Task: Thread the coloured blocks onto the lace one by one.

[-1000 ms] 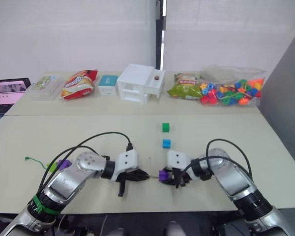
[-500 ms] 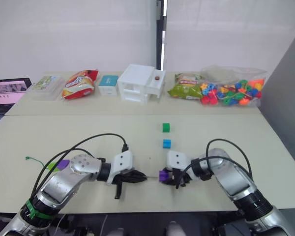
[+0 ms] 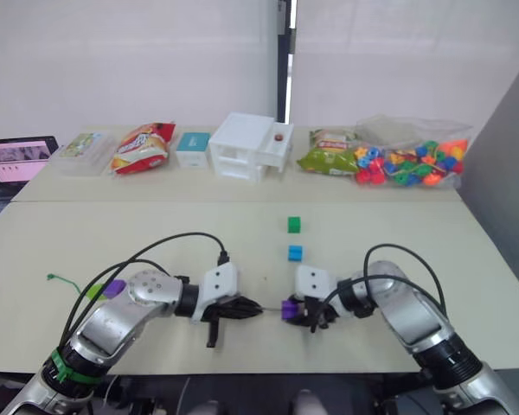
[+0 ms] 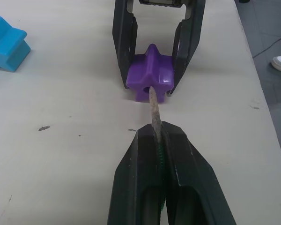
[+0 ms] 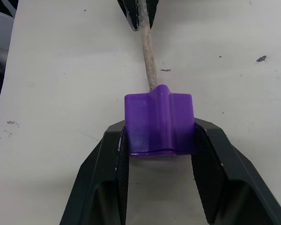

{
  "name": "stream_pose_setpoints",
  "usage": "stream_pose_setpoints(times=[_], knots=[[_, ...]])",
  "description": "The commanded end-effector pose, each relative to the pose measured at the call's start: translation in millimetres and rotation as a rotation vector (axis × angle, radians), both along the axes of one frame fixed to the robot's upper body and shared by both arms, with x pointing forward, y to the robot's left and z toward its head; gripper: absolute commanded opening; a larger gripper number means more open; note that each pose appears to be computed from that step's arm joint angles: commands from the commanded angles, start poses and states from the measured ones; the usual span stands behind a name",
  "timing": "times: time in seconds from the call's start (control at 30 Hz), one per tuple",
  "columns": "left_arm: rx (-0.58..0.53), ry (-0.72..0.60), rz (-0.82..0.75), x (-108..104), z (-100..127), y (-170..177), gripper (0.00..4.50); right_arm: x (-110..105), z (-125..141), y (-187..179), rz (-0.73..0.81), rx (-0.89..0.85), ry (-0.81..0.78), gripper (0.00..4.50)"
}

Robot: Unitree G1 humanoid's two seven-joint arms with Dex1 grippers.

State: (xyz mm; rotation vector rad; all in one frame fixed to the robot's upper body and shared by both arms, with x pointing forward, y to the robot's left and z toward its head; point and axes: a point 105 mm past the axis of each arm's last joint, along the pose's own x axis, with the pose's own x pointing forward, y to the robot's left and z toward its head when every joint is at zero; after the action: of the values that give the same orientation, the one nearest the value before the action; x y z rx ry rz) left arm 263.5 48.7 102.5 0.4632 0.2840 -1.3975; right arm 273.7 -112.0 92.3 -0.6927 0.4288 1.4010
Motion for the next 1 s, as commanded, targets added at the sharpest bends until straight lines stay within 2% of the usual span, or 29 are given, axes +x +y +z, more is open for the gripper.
stream_pose_setpoints(times=[0.03,0.43,0.63,0.87,1.0], knots=[[-0.036,-0.026,-0.06,-4,8,-18,0.0,-7,-9,-2,-0.002,-0.023,0.04,1.35],[-0.04,-0.023,-0.147,-4,3,-47,0.0,-7,-8,-2,-0.022,-0.017,0.037,1.35],[-0.066,-0.033,-0.183,-2,8,-64,0.0,-7,-8,-2,-0.031,-0.015,0.036,1.35],[-0.049,-0.012,-0.148,2,5,-53,0.0,-7,-8,-1,-0.042,-0.01,0.031,1.35],[-0.051,-0.009,-0.132,4,15,-34,1.27,-8,-9,-2,-0.047,-0.011,0.033,1.35]])
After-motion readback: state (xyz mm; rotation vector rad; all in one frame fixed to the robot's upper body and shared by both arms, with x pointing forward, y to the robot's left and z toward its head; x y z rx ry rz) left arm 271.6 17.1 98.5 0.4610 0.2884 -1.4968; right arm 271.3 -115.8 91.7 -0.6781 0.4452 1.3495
